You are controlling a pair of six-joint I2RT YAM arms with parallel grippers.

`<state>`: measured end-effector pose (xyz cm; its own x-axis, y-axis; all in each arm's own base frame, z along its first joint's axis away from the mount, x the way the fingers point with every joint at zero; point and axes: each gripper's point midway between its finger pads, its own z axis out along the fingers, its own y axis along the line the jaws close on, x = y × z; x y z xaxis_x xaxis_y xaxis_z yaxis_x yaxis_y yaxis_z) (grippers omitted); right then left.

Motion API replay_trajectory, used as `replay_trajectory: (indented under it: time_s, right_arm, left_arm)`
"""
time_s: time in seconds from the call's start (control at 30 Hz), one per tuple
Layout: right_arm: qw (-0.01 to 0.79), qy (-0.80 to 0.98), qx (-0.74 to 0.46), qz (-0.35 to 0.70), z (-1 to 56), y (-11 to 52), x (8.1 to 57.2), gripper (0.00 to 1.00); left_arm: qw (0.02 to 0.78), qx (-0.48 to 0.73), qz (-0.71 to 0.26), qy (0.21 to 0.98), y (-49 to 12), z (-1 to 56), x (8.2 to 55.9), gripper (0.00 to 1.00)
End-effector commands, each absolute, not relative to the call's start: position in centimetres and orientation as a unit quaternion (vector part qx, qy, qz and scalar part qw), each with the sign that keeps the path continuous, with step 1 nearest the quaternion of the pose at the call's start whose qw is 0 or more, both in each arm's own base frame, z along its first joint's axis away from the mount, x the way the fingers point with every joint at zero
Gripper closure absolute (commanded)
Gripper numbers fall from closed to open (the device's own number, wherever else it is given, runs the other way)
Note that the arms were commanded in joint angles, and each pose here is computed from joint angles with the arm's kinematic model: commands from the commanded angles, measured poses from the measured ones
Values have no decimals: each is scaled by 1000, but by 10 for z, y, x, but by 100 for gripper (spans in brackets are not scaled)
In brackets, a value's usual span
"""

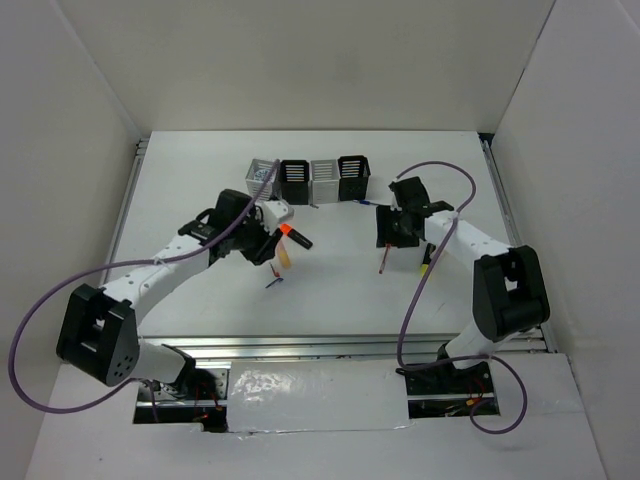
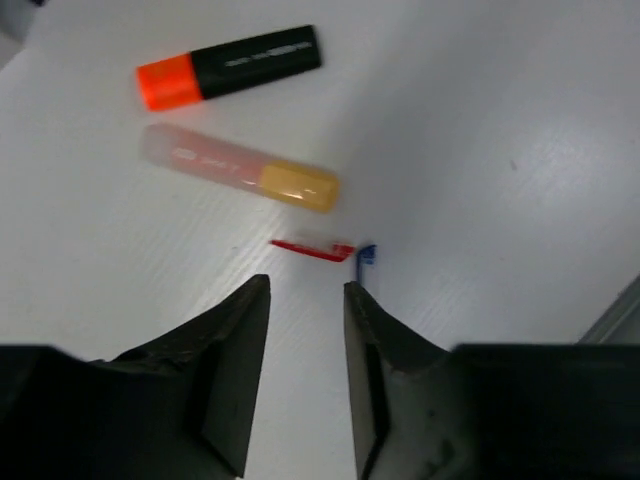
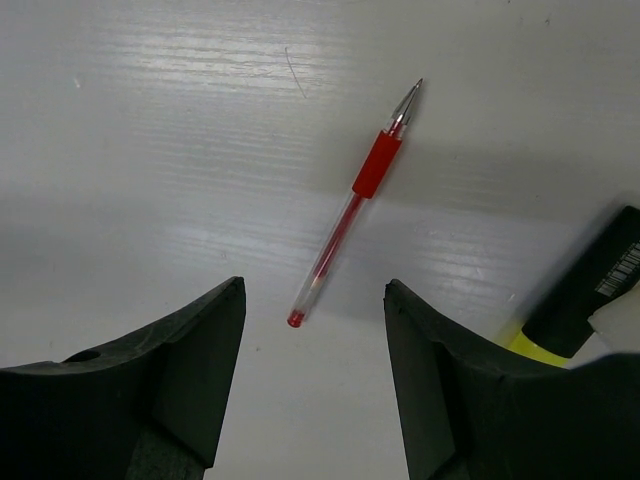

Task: Sort the stationery into containers
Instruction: Pick up the pen cap from the center of the board.

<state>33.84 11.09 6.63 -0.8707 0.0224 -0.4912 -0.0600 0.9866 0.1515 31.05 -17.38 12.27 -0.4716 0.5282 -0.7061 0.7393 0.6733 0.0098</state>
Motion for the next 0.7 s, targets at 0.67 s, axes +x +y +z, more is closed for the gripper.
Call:
replay_trajectory:
  time_s: [0.67]
  right_arm:
    - [323,941,-25,99,129,86,332,34]
  left_arm:
    - [227,462,-153,844,-196,50,257,69]
